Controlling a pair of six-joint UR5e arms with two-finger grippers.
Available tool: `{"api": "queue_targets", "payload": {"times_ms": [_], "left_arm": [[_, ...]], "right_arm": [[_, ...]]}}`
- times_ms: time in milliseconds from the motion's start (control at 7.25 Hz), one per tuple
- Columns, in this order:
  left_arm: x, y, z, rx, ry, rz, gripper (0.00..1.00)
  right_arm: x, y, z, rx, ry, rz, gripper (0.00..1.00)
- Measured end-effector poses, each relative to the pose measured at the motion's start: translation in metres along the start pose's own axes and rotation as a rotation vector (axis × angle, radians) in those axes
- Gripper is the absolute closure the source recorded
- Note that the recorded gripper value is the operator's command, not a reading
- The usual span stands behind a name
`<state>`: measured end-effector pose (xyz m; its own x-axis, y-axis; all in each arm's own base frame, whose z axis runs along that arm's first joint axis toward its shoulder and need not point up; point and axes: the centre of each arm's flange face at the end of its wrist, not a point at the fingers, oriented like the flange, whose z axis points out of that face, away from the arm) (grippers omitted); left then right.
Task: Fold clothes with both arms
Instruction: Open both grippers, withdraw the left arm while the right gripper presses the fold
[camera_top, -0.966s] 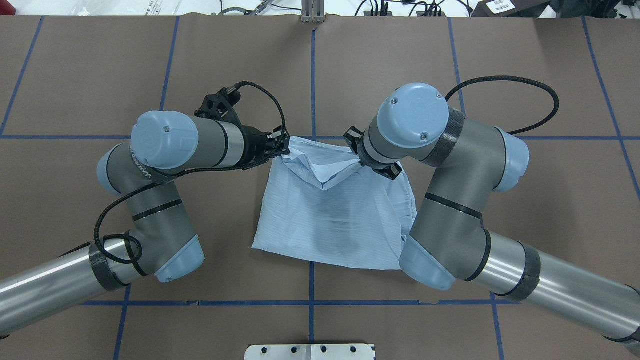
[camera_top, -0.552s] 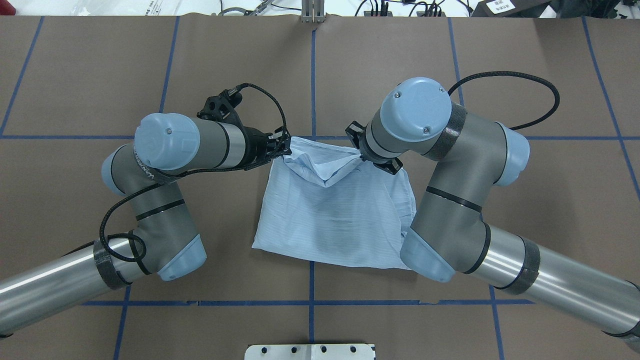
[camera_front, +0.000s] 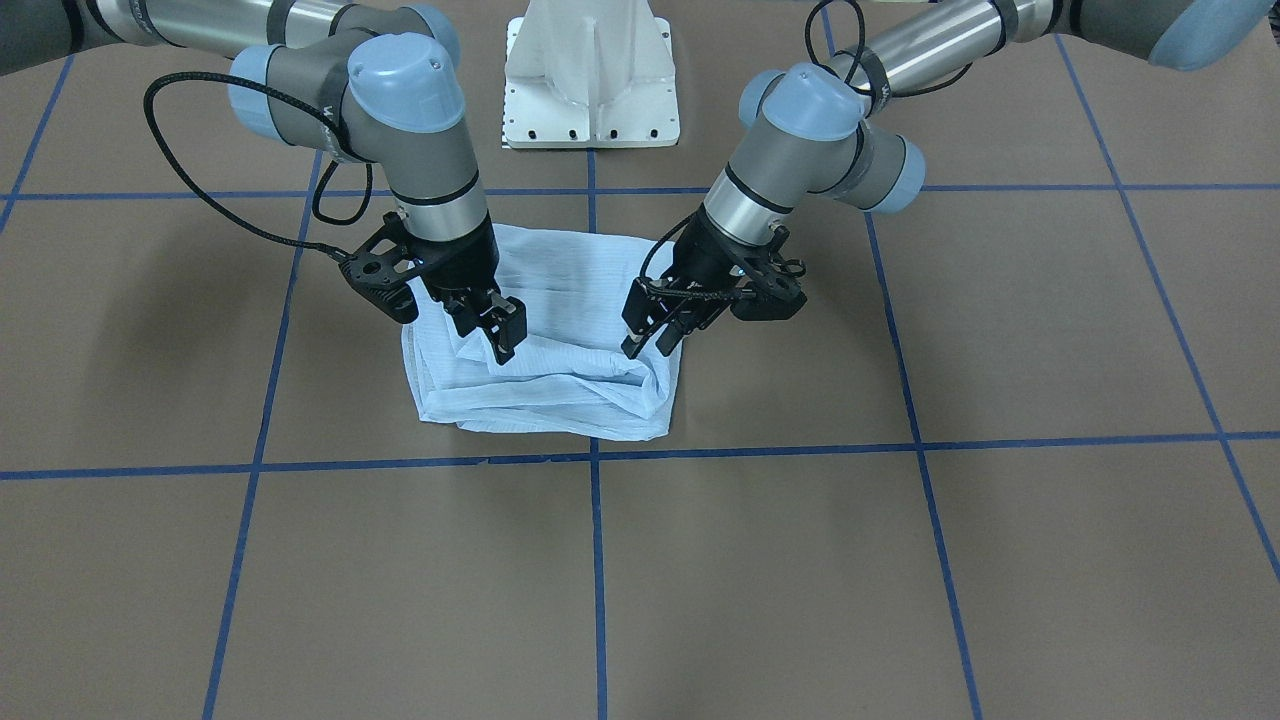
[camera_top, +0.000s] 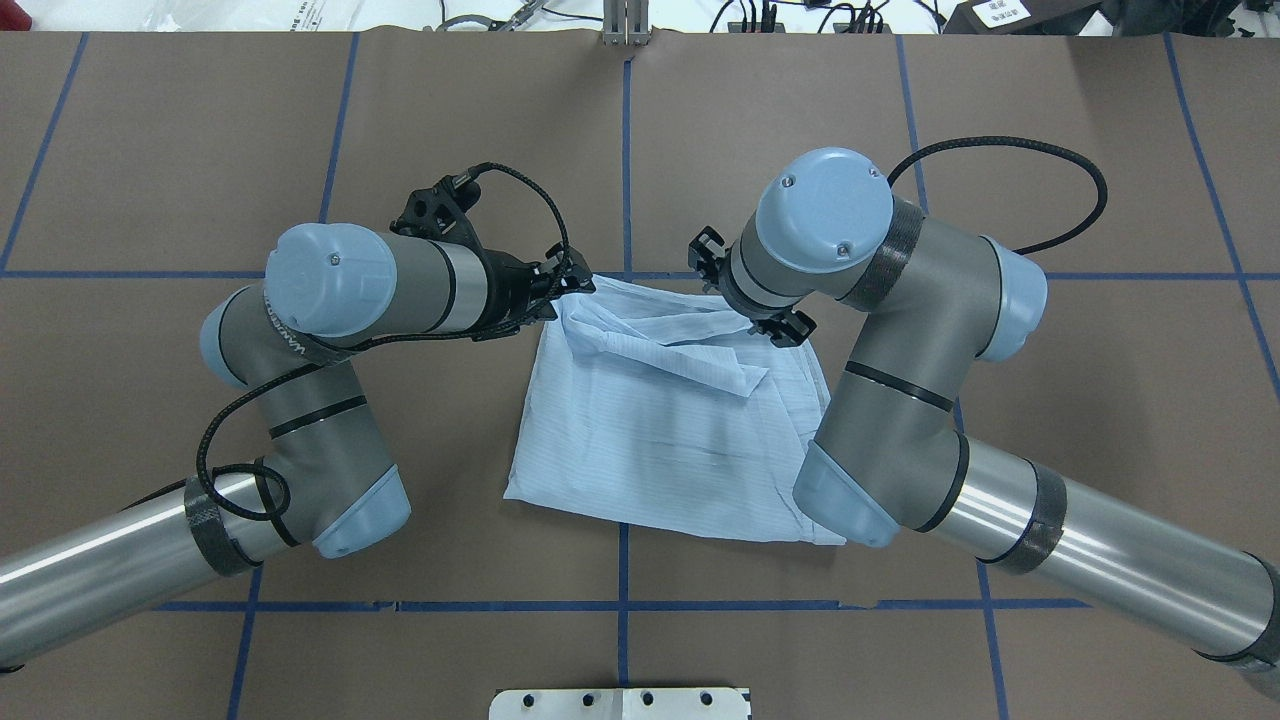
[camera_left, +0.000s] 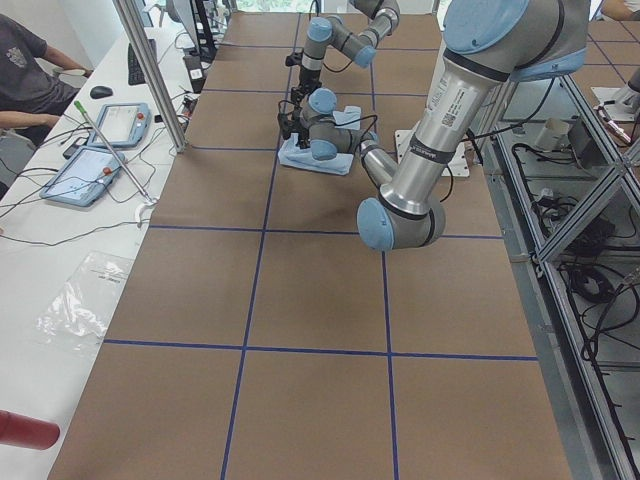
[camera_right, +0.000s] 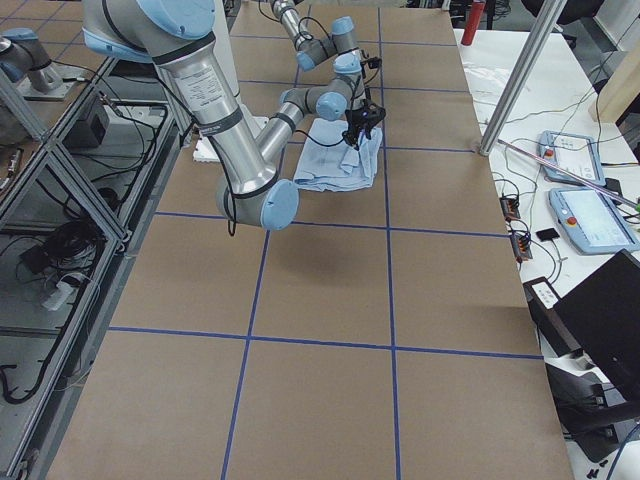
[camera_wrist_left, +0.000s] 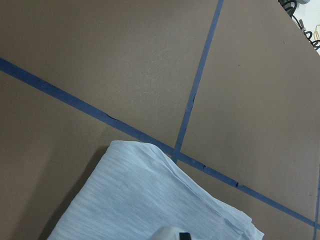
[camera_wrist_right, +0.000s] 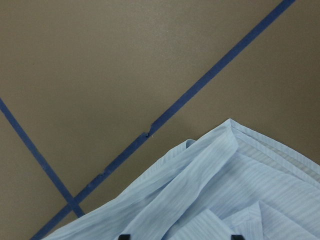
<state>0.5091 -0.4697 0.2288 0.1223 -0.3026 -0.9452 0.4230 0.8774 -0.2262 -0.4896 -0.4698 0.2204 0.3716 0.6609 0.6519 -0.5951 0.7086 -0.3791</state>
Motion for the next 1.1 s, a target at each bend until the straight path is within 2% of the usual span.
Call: {"api": "queue_targets", "payload": {"times_ms": [276,552,828,1103], "left_arm": [[-0.005,-0.02,-0.009,0.027,-0.006,-0.006,0.0],[-0.027,-0.051,-0.027,0.055,-0.028,-0.012,0.0],[-0.059,-0.091,-0.059,0.039,-0.062,-0.011,0.0],[-0.074,-0.107,-0.081,0.04,-0.069,0.006,0.0]], "right_arm": [[0.0,0.024,0.002,-0.037,-0.017,-0.032,0.0],[0.015,0.079,0.016,-0.086,0.0,-0.138,0.0],[0.01,0.104,0.039,-0.083,0.04,-0.299,0.0],[-0.01,0.106,0.066,-0.069,0.085,-0.427,0.0]]}}
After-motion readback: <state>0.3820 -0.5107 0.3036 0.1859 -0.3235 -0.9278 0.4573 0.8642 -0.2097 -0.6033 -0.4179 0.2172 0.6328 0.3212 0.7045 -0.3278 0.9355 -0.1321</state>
